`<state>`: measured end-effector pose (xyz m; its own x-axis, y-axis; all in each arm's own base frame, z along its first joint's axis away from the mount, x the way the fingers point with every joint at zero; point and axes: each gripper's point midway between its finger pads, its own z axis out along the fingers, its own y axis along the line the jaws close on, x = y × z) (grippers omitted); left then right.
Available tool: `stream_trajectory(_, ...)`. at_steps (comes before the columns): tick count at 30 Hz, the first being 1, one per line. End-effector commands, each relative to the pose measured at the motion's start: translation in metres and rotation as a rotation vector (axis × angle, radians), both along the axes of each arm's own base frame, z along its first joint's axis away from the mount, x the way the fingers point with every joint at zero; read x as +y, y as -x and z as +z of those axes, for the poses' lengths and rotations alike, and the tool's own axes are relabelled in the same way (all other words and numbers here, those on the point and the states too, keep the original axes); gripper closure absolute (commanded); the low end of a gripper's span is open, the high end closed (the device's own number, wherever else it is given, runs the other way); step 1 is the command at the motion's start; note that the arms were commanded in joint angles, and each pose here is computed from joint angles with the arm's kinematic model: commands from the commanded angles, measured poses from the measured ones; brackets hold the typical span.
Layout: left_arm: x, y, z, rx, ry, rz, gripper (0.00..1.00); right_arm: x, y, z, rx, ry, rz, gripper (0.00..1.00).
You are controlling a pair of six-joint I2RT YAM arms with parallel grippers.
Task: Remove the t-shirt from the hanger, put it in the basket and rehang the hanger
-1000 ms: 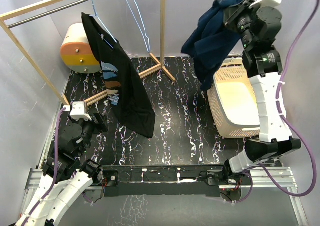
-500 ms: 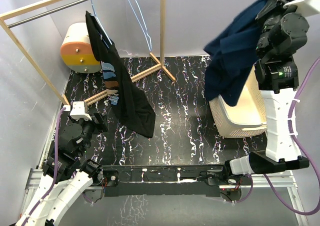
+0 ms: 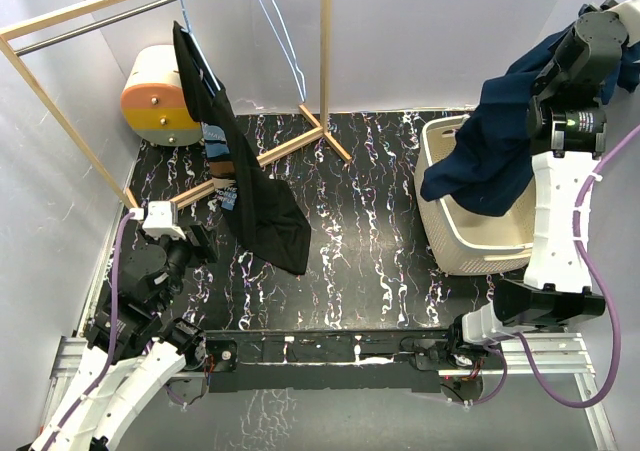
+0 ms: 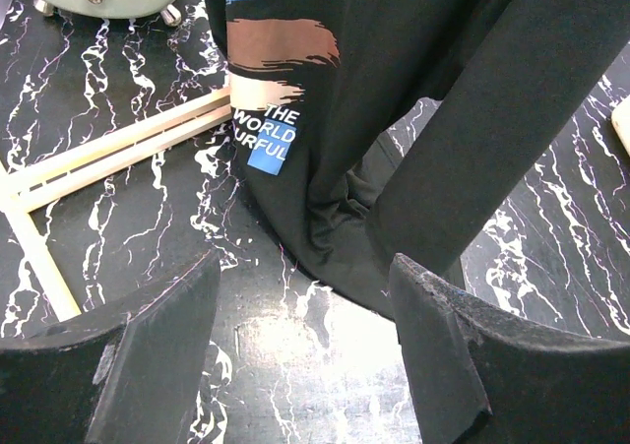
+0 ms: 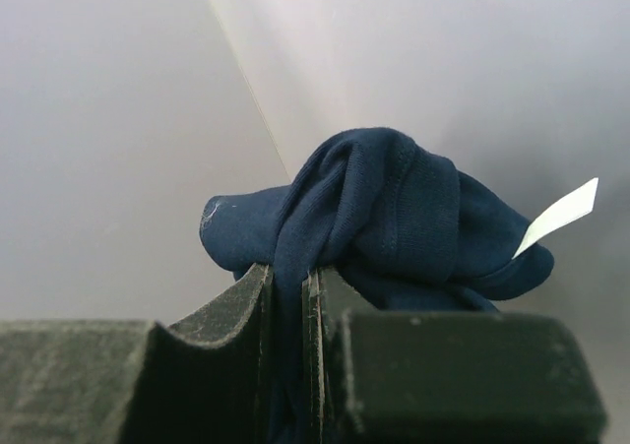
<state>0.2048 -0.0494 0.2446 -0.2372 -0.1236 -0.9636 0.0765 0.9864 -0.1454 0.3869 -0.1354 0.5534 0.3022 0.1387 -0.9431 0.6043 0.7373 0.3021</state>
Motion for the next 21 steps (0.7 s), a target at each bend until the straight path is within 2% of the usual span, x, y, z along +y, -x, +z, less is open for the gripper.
stream_trajectory(1,-0.003,-0.002,0.001,-0.001,-0.003,-0.013,0.32,0.009,0.009,0.030,-0.108,-0.007,0.054,0.92)
stream_trajectory(7,-0.003,-0.001,0.002,-0.006,0.000,-0.016,0.32,0.028,-0.010,-0.054,0.053,-0.069,0.181,0.92)
stream_trajectory(15,-0.006,-0.001,0.000,0.003,-0.001,-0.029,0.32,0.051,0.008,-0.200,0.276,-0.217,0.269,0.92)
stream_trajectory(21,-0.007,-0.001,0.000,0.002,0.000,-0.034,0.32,0.064,0.019,-0.263,0.377,-0.286,0.317,0.92)
